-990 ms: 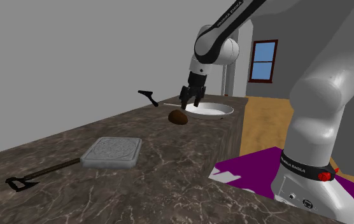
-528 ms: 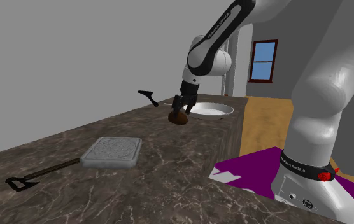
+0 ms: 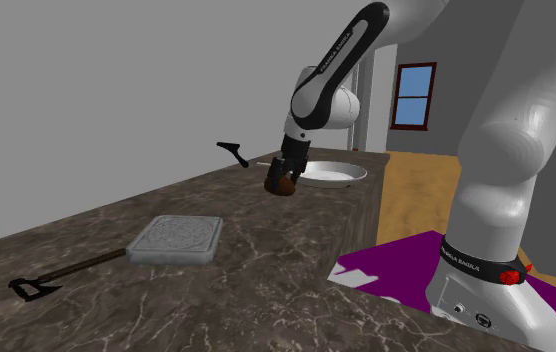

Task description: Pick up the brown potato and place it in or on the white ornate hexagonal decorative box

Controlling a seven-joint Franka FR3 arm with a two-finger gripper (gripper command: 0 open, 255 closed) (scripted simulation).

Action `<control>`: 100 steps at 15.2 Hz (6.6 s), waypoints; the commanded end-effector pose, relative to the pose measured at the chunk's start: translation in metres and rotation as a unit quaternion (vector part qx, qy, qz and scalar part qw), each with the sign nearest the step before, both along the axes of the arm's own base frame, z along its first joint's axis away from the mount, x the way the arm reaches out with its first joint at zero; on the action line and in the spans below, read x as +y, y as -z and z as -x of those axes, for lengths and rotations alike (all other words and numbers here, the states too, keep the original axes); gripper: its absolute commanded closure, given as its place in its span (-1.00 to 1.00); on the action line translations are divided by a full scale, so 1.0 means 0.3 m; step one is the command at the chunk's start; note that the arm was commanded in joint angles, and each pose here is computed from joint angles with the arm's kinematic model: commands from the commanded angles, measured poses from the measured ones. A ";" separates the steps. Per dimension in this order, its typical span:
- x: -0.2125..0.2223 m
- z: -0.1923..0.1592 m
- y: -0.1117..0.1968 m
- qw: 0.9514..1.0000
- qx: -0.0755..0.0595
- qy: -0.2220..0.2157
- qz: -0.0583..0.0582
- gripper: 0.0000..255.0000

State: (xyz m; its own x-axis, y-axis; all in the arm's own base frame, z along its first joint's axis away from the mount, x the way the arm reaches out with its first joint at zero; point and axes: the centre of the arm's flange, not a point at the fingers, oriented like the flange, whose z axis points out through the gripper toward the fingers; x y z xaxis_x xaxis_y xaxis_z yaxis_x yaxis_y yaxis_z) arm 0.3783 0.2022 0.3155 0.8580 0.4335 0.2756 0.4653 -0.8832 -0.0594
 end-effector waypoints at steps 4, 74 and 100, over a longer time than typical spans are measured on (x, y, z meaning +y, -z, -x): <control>0.000 0.000 0.000 1.000 0.000 0.000 0.000 1.00; 1.016 0.698 -0.560 1.000 0.000 0.000 0.000 1.00; 1.016 0.698 -0.338 1.000 0.000 0.000 0.000 -1.00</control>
